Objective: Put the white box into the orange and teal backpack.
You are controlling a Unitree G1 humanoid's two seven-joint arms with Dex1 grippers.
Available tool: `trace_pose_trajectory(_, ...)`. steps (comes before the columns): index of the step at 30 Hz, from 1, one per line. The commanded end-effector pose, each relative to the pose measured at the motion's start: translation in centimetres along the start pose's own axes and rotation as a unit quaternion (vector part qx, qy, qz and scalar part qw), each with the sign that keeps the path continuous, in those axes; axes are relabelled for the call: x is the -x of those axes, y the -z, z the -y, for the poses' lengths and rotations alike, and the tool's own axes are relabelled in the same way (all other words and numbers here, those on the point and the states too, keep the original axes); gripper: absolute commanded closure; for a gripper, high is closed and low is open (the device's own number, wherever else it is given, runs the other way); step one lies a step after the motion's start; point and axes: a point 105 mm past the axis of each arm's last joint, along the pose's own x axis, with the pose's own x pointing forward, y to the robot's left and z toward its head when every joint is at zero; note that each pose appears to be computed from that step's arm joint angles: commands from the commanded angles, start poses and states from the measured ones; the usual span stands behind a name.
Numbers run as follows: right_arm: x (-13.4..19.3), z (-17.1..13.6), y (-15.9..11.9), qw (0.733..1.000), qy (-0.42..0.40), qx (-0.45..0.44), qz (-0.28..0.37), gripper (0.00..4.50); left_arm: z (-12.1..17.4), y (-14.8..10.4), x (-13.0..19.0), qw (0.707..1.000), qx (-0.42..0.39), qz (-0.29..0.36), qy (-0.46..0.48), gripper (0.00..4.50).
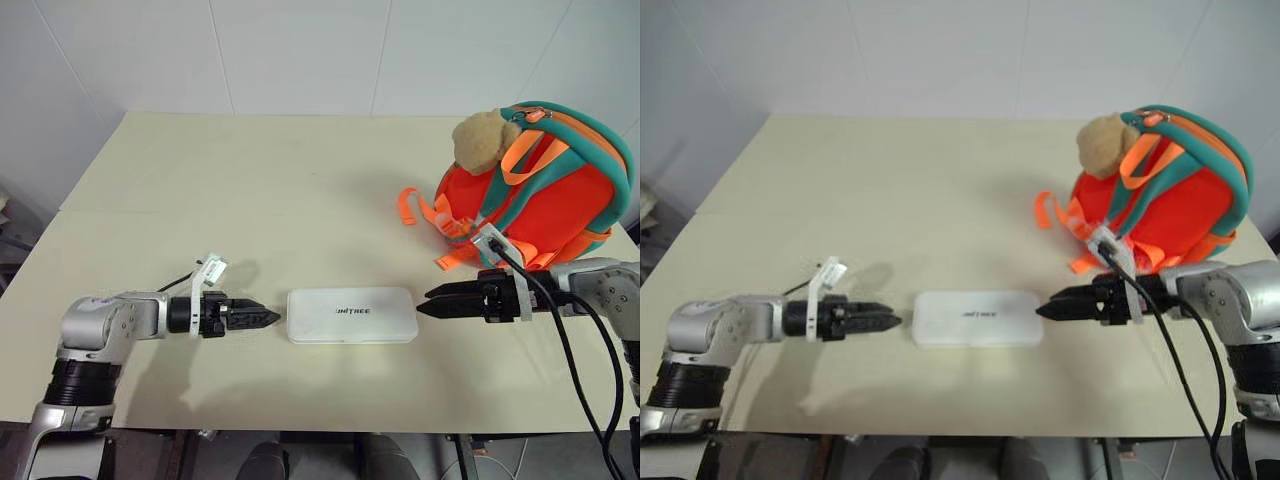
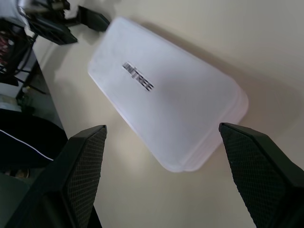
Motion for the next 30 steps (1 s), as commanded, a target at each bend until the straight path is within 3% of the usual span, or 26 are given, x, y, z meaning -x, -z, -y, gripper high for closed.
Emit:
trace_pose_trajectory(1,0.2,0.2,-0.5,1.000,0.011,0.010,-0.005,0.00,0.0,1.3,-0.8,0.998,0.051,-0.026,0.012,0.03)
trace_pose_trajectory(18,-2.6,0.2,-0.4,1.000,-0.010,0.019,-0.018,0.00,-0.1,2.8,-3.1,0.991,0.107,-0.074,0.040,0.03)
trace_pose_trajectory(30,-1.9,0.8,-0.3,0.999,0.012,0.030,-0.008,0.00,0.6,3.0,-3.7,0.986,0.141,-0.071,0.056,0.03)
